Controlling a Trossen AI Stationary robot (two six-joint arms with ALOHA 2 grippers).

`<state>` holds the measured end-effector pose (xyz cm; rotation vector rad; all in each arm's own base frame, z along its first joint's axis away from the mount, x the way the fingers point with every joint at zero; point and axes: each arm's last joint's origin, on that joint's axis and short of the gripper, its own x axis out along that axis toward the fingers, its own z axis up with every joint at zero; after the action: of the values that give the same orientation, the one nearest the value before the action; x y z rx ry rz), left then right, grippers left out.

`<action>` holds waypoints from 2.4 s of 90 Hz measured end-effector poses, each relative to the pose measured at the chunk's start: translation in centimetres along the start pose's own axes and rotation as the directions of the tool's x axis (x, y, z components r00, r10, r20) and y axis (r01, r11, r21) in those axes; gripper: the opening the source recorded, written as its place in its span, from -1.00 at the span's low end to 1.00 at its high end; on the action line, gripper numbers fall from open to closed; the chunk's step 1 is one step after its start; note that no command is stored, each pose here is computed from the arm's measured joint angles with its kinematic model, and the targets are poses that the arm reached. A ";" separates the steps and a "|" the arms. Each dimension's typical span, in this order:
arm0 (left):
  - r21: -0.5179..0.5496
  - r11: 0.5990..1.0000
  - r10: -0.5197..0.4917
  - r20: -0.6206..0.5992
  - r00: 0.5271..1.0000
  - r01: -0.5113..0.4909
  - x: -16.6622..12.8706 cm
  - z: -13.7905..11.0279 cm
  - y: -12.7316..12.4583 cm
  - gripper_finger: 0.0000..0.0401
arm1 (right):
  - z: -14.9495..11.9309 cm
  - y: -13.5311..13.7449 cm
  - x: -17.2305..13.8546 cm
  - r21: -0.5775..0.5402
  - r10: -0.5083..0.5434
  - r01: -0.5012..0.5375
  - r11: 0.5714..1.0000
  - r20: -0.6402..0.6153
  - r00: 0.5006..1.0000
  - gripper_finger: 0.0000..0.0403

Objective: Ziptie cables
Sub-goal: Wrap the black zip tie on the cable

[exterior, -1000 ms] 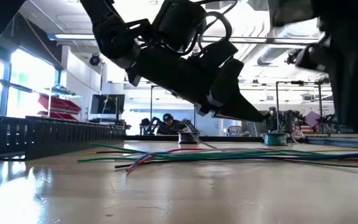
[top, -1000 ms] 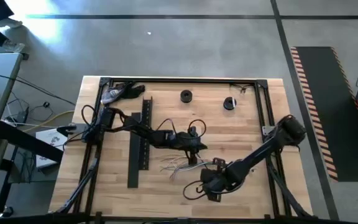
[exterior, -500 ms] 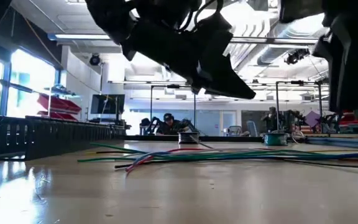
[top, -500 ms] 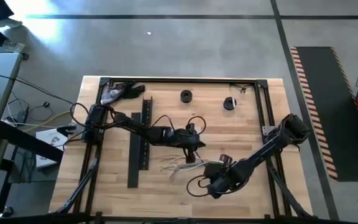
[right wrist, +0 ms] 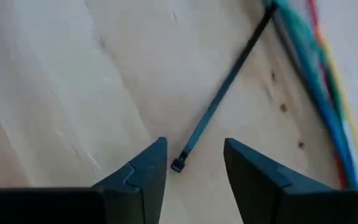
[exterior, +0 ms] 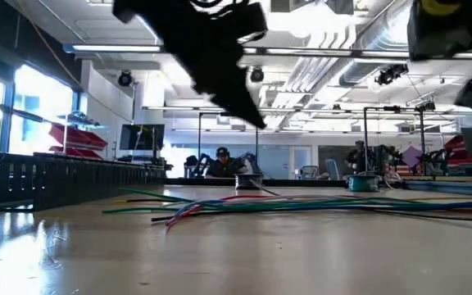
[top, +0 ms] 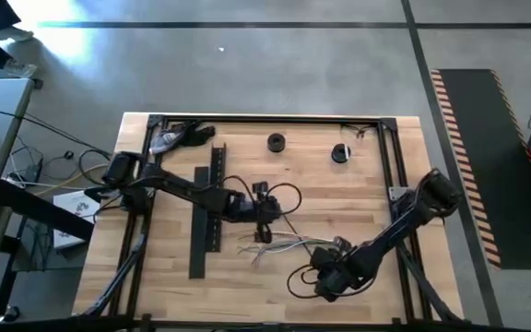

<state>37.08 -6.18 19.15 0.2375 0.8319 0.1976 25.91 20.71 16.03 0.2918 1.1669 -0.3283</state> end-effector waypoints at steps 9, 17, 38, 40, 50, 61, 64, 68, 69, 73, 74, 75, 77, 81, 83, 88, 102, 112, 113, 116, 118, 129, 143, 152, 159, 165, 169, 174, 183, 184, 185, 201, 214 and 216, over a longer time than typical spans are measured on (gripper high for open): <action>-0.041 0.999 0.026 -0.043 0.999 -0.028 -0.5 -2.0 0.9 -1.00 | 1.3 -1.1 -0.3 -0.041 -0.083 0.089 0.995 0.140 0.987 -0.28; -0.121 0.992 0.037 -0.049 0.998 -0.042 -1.2 -3.6 1.8 -1.00 | 2.7 -3.4 0.0 -0.049 -0.135 0.146 0.988 0.182 0.974 -0.26; -0.196 0.980 -0.012 0.067 0.998 0.025 -3.2 -5.6 2.4 -1.00 | 5.6 -10.1 1.2 -0.122 0.077 -0.051 0.991 0.213 0.974 -0.02; -0.207 0.978 -0.024 0.076 0.997 0.040 -3.2 -5.7 2.4 -1.00 | 5.6 -10.6 1.2 -0.132 0.103 -0.076 0.988 0.217 0.971 0.01; -0.213 0.966 -0.130 0.081 0.988 0.145 -2.5 -6.5 2.0 -1.00 | 6.0 -12.7 1.5 -0.143 0.186 -0.150 0.978 0.280 0.942 0.09; -0.228 0.956 -0.170 0.081 0.982 0.185 -0.9 -7.9 1.5 -1.00 | 7.2 -14.6 2.8 -0.138 0.229 -0.193 0.971 0.337 0.913 0.11; -0.238 0.954 -0.169 0.080 0.982 0.183 -0.4 -8.2 1.3 -1.00 | 7.6 -15.0 3.2 -0.139 0.231 -0.193 0.971 0.349 0.908 0.11; -0.245 0.953 -0.164 0.066 0.984 0.176 0.2 -8.6 1.2 -1.00 | 8.3 -15.6 3.7 -0.140 0.242 -0.204 0.969 0.370 0.897 0.11; -0.247 0.953 -0.164 0.062 0.985 0.174 0.3 -8.7 1.2 -1.00 | 8.5 -15.7 3.9 -0.142 0.246 -0.207 0.968 0.374 0.894 0.11; -0.248 0.954 -0.161 0.056 0.985 0.170 0.9 -8.9 1.0 -1.00 | 9.1 -16.3 4.4 -0.144 0.258 -0.218 0.965 0.388 0.885 0.12; -0.248 0.954 -0.161 0.058 0.985 0.170 1.0 -8.9 0.9 -1.00 | 9.2 -16.5 4.5 -0.146 0.261 -0.221 0.964 0.390 0.883 0.12; -0.249 0.953 -0.161 0.059 0.985 0.171 1.1 -9.0 0.9 -1.00 | 9.3 -16.6 4.6 -0.147 0.265 -0.224 0.963 0.391 0.881 0.12; -0.249 0.953 -0.162 0.060 0.985 0.172 1.4 -9.0 0.8 -1.00 | 9.6 -16.9 4.9 -0.148 0.272 -0.232 0.961 0.394 0.878 0.12; -0.249 0.951 -0.172 0.061 0.983 0.182 1.8 -9.2 0.6 -1.00 | 10.0 -17.5 5.3 -0.155 0.297 -0.255 0.954 0.392 0.871 0.12; -0.249 0.950 -0.175 0.065 0.982 0.186 2.1 -9.3 0.4 -1.00 | 10.1 -17.7 5.4 -0.161 0.313 -0.270 0.949 0.386 0.868 0.12; -0.249 0.946 -0.191 0.079 0.978 0.205 2.8 -9.5 0.1 -1.00 | 10.1 -18.0 5.5 -0.183 0.368 -0.323 0.929 0.346 0.863 0.11; -0.258 0.935 -0.223 0.106 0.969 0.243 4.5 -9.4 0.1 -1.00 | 8.3 -16.3 3.4 -0.195 0.404 -0.362 0.911 0.256 0.878 0.11; -0.255 0.926 -0.270 0.072 0.960 0.280 5.4 -9.2 1.0 -1.00 | 6.1 -13.6 1.3 -0.182 0.390 -0.356 0.916 0.202 0.899 0.11; -0.250 0.926 -0.273 0.071 0.959 0.282 5.5 -9.2 1.1 -1.00 | 5.9 -13.4 1.2 -0.175 0.389 -0.358 0.917 0.194 0.901 0.11; -0.237 0.928 -0.277 0.078 0.958 0.288 5.6 -9.1 1.3 -1.00 | 5.4 -12.5 0.6 -0.152 0.389 -0.365 0.919 0.181 0.904 0.11; -0.231 0.929 -0.278 0.084 0.957 0.290 5.7 -9.0 1.5 -1.00 | 5.0 -11.9 0.2 -0.134 0.390 -0.370 0.919 0.175 0.904 0.11; -0.228 0.936 -0.240 0.144 0.960 0.268 6.7 -8.1 2.9 -1.00 | 2.2 -9.7 -0.4 -0.020 0.332 -0.332 0.943 0.104 0.938 0.11; -0.193 0.944 -0.237 0.168 0.957 0.267 8.1 -7.4 4.4 -1.00 | -0.9 -7.9 -1.1 0.161 0.291 -0.289 0.944 0.013 0.957 0.11; -0.204 0.941 -0.237 0.178 0.955 0.271 9.2 -7.2 4.6 -1.00 | -2.6 -7.1 -1.2 0.249 0.258 -0.246 0.937 -0.018 0.966 0.11; -0.201 0.933 -0.262 0.190 0.946 0.299 10.0 -6.9 4.5 -1.00 | -3.4 -6.5 -0.7 0.286 0.246 -0.227 0.931 -0.030 0.969 0.11; -0.195 0.930 -0.270 0.211 0.939 0.311 10.7 -6.1 4.4 -1.00 | -4.1 -6.1 -0.2 0.303 0.233 -0.207 0.930 -0.049 0.971 0.11; -0.187 0.932 -0.271 0.211 0.939 0.311 11.0 -5.7 4.3 -1.00 | -4.3 -5.7 0.3 0.309 0.244 -0.217 0.926 -0.049 0.969 0.11; -0.172 0.933 -0.272 0.237 0.932 0.316 11.5 -4.7 4.1 -1.00 | -4.4 -5.1 0.9 0.314 0.267 -0.241 0.918 -0.041 0.963 0.11; -0.143 0.938 -0.280 0.231 0.932 0.317 11.8 -3.6 3.7 -1.00 | -4.5 -4.4 1.7 0.307 0.283 -0.263 0.915 -0.019 0.959 0.11; -0.137 0.939 -0.280 0.232 0.932 0.316 11.8 -3.4 3.7 -1.00 | -4.5 -4.4 1.8 0.304 0.283 -0.265 0.915 -0.016 0.959 0.11; -0.130 0.940 -0.280 0.232 0.932 0.315 11.8 -3.3 3.7 -1.00 | -4.5 -4.3 1.8 0.301 0.282 -0.266 0.916 -0.014 0.959 0.11; -0.058 0.976 -0.197 0.174 0.965 0.209 8.8 -1.1 3.4 -1.00 | -3.5 -2.9 1.4 0.031 0.303 -0.304 0.952 0.020 0.953 0.11; -0.018 0.973 -0.221 0.207 0.953 0.229 4.3 0.8 2.9 -1.00 | -1.7 -1.9 0.5 -0.455 0.328 -0.257 0.853 0.084 0.941 0.11; -0.011 0.972 -0.228 0.204 0.952 0.235 3.8 0.8 2.7 -1.00 | -1.3 -1.8 0.3 -0.526 0.330 -0.236 0.817 0.090 0.940 0.11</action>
<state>39.98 -2.72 17.79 0.1223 0.6479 -0.0329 24.17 19.51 15.12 -0.0344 0.9730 0.2229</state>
